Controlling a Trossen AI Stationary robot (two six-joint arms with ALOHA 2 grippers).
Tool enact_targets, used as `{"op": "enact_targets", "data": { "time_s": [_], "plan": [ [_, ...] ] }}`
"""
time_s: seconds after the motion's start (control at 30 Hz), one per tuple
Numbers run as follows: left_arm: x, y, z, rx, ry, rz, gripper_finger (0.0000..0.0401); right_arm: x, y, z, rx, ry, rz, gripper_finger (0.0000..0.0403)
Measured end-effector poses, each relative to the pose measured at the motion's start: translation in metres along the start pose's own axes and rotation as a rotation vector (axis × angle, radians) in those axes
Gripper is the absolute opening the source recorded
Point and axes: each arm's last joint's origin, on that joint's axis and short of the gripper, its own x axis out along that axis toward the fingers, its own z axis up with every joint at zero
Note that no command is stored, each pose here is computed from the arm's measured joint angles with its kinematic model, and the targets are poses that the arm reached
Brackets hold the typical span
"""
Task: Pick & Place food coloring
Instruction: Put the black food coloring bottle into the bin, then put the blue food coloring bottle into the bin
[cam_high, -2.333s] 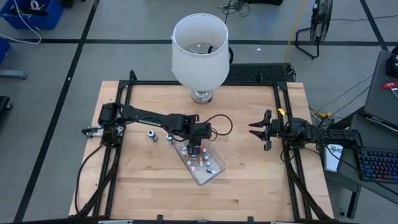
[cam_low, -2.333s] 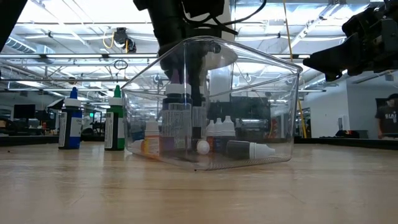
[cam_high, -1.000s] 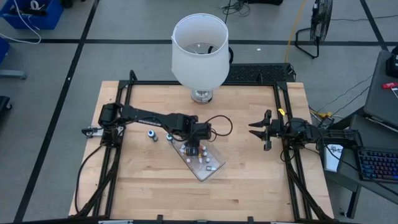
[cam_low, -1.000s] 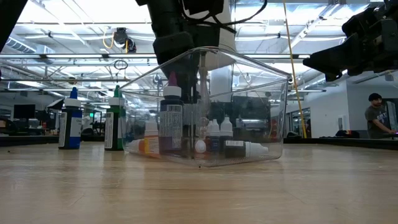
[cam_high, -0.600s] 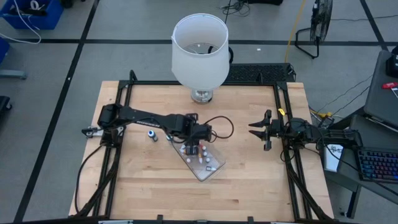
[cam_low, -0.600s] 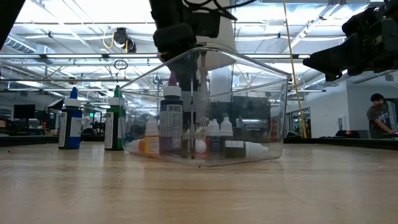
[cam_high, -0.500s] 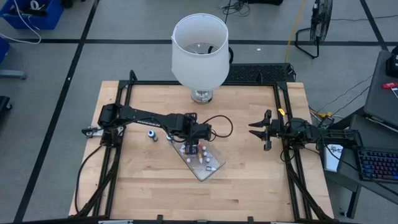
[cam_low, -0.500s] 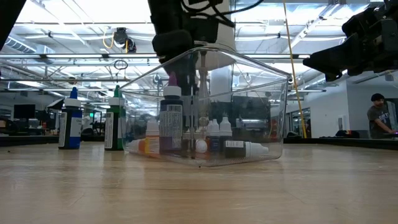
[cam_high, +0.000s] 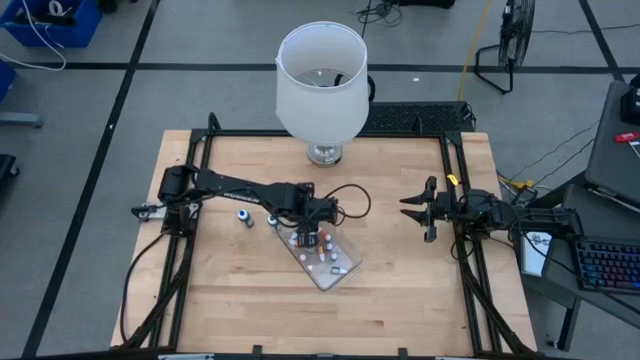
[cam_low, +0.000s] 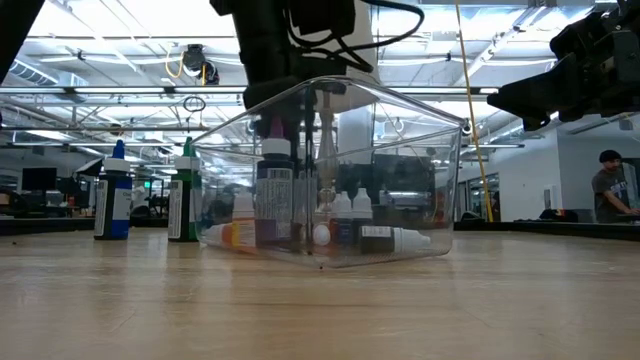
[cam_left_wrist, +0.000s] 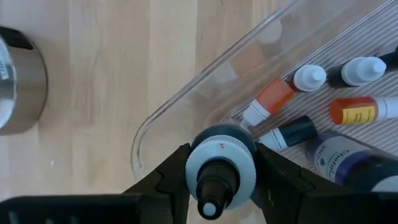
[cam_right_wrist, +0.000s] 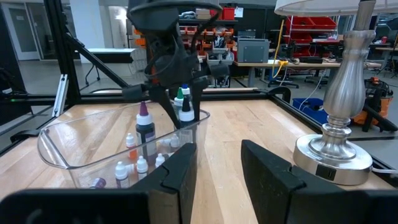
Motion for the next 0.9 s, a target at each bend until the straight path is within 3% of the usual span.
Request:
{"op": "enact_targets", "data": {
  "time_s": [0.47, 0.7, 0.9],
  "plan": [
    [0.010, -0.002, -0.005, -0.024, -0.005, -0.010, 0.0147, 0.000, 0.000, 0.000, 0.000, 0.000, -0.001, 0.0114],
    [0.003, -0.002, 0.002, -0.036, -0.041, -0.005, 0.0290, 0.000, 0.000, 0.000, 0.000, 0.000, -0.001, 0.0114],
    [-0.017, 0.003, 0.012, -0.057, -0.047, 0.001, 0.0351, 0.000, 0.000, 0.000, 0.000, 0.000, 0.000, 0.0114]
  ]
}}
